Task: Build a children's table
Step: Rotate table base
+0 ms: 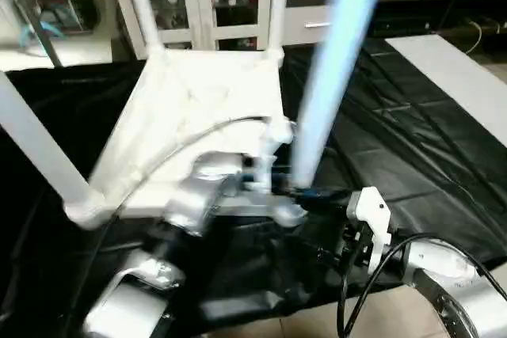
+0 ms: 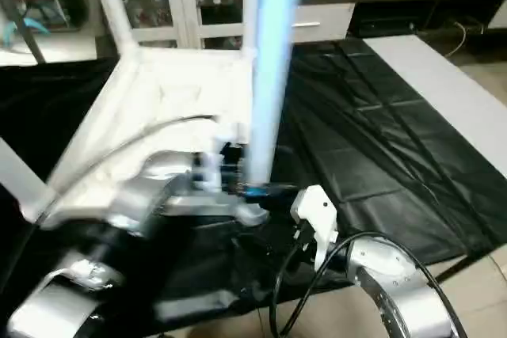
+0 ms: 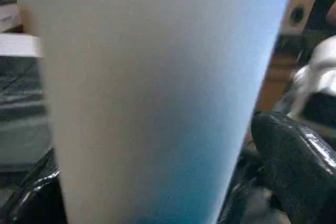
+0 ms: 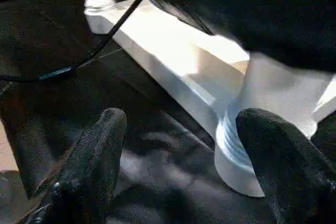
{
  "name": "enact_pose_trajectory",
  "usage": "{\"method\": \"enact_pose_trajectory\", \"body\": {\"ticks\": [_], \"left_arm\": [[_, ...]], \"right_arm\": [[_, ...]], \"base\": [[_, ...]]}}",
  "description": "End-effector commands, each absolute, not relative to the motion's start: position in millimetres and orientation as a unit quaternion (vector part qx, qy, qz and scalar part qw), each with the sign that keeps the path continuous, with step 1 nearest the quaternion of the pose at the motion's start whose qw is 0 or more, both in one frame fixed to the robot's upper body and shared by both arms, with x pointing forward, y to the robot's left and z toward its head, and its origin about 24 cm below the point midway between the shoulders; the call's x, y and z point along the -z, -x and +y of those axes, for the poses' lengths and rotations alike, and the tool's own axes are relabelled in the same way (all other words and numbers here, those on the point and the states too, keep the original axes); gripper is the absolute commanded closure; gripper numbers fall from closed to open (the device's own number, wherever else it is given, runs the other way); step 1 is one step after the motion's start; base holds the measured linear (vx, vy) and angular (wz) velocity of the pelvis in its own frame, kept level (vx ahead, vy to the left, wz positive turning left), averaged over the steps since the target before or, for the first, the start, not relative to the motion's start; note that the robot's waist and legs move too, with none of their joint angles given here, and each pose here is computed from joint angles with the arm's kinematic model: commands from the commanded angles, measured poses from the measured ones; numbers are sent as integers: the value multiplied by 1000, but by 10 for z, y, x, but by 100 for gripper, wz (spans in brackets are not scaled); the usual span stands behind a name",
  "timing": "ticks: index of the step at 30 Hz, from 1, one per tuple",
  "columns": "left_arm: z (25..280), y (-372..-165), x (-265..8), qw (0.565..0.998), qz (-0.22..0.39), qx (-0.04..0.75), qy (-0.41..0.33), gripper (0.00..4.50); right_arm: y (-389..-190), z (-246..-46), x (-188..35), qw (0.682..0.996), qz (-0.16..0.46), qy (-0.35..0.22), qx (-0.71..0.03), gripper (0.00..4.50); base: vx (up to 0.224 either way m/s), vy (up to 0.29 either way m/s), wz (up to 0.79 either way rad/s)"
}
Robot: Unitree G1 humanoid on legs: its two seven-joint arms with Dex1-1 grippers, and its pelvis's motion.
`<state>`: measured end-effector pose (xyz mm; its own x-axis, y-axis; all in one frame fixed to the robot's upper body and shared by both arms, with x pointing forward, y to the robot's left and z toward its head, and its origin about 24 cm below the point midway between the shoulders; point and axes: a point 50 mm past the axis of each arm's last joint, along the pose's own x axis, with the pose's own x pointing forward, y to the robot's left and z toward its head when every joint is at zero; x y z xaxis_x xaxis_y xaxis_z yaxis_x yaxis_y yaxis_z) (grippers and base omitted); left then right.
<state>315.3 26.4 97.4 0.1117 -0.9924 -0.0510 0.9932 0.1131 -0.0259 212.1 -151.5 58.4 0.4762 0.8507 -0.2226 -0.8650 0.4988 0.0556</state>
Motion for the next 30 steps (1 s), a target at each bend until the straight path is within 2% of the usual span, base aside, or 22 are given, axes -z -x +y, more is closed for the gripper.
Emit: {"method": "enact_pose_trajectory", "body": {"ticks": [1, 7, 10, 11, 12, 15, 16, 17, 18, 25, 27, 30], "left_arm": [[319, -3193, -955, 757, 38, 652, -21, 7], [522, -3171, -910, 767, 38, 639, -42, 7], [747, -3125, -843, 758, 68, 645, -71, 7], [752, -3124, -842, 758, 69, 645, -72, 7], [883, -3085, -807, 746, 94, 654, -81, 7], [1090, -3060, -726, 738, 135, 649, -127, 7], [1217, -3102, -669, 748, 154, 623, -169, 7], [1219, -3104, -668, 748, 155, 623, -170, 7], [1302, -3175, -633, 763, 163, 592, -202, 7], [1362, -3263, -605, 778, 185, 556, -227, 7], [1355, -3271, -599, 779, 190, 554, -225, 33], [1205, -3250, -594, 765, 185, 586, -193, 53]], "right_arm": [[-2107, -1546, -638, 863, 106, 39, -492, 86], [-2102, -1582, -636, 870, 104, 38, -481, 86], [-2124, -1580, -653, 870, 102, 37, -481, 86], [-2124, -1580, -653, 870, 102, 37, -481, 86], [-2130, -1576, -652, 868, 103, 38, -484, 86], [-2145, -1563, -642, 864, 104, 40, -490, 86], [-2162, -1554, -637, 862, 105, 41, -494, 86], [-2162, -1554, -637, 862, 105, 41, -494, 86], [-2181, -1547, -636, 861, 106, 44, -496, 86], [-2210, -1541, -638, 858, 107, 50, -500, 86], [-2213, -1541, -637, 858, 107, 50, -501, 86], [-2211, -1559, -635, 857, 108, 52, -500, 86]], "base": [[0, 0, 0], [0, 0, 0], [0, 0, 0], [0, 0, 0], [0, 0, 0], [0, 0, 0], [0, 0, 0], [0, 0, 0], [0, 0, 0], [0, 0, 0], [0, 0, 0], [0, 0, 0]]}}
